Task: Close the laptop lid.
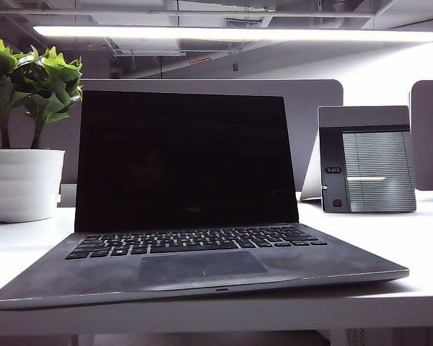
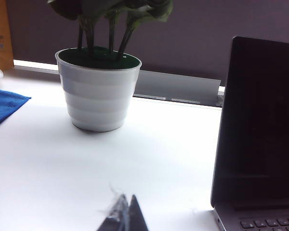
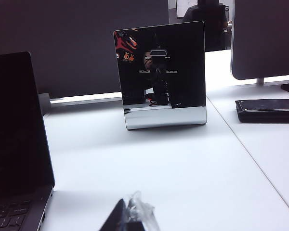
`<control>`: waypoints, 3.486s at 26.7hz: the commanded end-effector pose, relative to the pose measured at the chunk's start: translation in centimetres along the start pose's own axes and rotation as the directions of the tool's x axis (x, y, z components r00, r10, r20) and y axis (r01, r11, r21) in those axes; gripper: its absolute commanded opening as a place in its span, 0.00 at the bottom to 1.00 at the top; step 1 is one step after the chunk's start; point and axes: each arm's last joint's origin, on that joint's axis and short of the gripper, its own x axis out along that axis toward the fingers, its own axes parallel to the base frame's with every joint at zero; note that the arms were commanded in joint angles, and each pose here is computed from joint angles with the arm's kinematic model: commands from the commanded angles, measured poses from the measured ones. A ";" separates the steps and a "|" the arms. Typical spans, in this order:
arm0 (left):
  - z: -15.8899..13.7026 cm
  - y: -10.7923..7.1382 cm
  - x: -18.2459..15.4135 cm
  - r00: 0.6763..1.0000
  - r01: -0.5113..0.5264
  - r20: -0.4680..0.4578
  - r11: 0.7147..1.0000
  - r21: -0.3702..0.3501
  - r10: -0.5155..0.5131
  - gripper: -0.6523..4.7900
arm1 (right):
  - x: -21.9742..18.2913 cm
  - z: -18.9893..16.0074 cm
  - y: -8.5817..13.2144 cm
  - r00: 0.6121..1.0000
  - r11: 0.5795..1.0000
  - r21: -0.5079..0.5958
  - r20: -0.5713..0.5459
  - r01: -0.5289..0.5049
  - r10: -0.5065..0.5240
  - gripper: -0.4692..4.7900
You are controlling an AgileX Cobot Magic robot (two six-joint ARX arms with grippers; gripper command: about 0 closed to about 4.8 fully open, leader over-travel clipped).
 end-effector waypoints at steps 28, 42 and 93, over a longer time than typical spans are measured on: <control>12.4 -1.2 0.5 0.959 0.006 0.282 0.993 -0.121 0.028 0.11 | 6.1 13.3 1.2 0.984 0.975 0.220 0.178 -0.016 -0.024 0.09; 15.2 -3.0 18.2 0.955 0.296 0.023 0.954 -0.043 -0.295 0.11 | 27.0 13.5 2.7 0.795 0.798 0.162 -0.095 -0.581 0.599 0.09; 6.8 1.6 28.9 0.396 0.815 -0.146 0.421 -0.399 -0.906 0.11 | 38.1 5.5 4.8 0.371 0.433 0.411 -0.223 -0.802 0.901 0.09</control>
